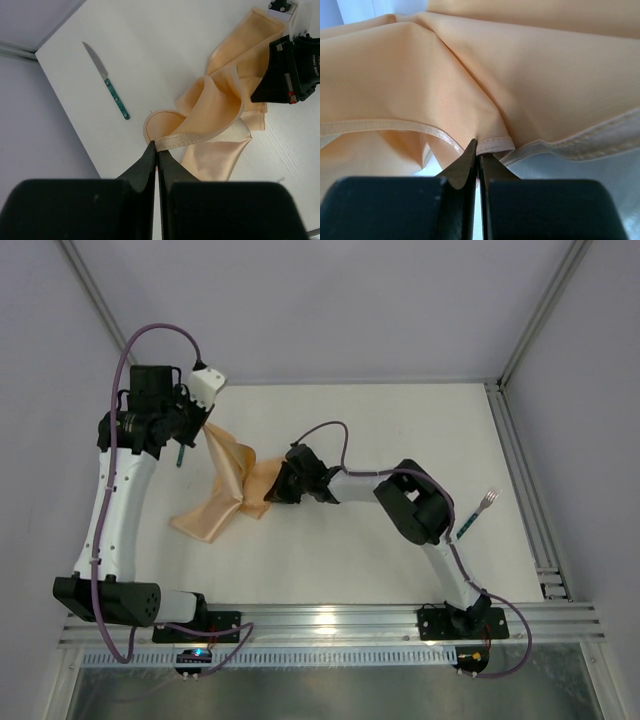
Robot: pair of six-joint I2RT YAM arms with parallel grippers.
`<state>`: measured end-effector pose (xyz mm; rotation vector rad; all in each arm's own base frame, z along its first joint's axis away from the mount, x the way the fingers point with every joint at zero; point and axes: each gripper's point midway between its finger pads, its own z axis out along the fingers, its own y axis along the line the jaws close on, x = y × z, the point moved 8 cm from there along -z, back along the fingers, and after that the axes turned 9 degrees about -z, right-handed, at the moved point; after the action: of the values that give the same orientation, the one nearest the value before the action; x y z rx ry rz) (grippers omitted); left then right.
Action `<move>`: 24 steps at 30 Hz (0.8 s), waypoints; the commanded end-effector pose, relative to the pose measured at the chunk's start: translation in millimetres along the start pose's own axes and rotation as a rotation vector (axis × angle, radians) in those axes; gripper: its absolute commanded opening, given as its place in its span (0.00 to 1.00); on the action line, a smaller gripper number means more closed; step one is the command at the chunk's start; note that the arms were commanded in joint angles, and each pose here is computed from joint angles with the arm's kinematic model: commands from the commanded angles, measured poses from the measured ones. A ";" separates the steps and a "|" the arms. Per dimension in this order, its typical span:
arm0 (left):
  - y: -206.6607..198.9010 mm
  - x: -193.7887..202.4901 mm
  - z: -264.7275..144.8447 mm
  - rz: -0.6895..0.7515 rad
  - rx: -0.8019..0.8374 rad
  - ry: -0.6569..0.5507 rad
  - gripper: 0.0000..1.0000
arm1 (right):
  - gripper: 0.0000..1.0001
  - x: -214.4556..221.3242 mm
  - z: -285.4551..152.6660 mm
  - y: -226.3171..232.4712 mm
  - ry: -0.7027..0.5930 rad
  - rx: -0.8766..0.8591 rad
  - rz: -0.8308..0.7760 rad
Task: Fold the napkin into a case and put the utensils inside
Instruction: Pick up the crumpled napkin from the center of the board, then flatten out the crumpled napkin at the center of the board.
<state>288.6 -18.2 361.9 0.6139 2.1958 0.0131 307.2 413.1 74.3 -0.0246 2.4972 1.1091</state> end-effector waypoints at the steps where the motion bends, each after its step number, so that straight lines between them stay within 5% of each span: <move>1: 2.5 -6.5 -15.3 0.006 -0.033 -0.052 0.00 | 0.04 -28.8 -27.5 31.3 -0.068 -0.057 -0.066; 9: 21.8 -18.3 -53.8 0.068 -0.098 -0.085 0.00 | 0.04 -86.9 -235.1 55.8 -0.278 -0.122 -0.352; 13: 10.6 -18.2 -88.8 0.180 -0.028 -0.103 0.00 | 0.04 -66.9 -331.7 72.4 -0.292 -0.030 -0.511; 18: 0.7 -15.3 -122.2 0.206 -0.034 -0.160 0.00 | 0.04 -43.7 -445.2 102.4 -0.458 -0.023 -0.600; 24: -18.1 -6.7 -175.0 0.241 -0.007 -0.214 0.00 | 0.04 -12.0 -521.2 108.9 -0.523 0.001 -0.627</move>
<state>190.7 -0.7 473.8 0.7712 1.8956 0.1183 130.7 132.4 491.8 -0.4005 1.6552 0.8358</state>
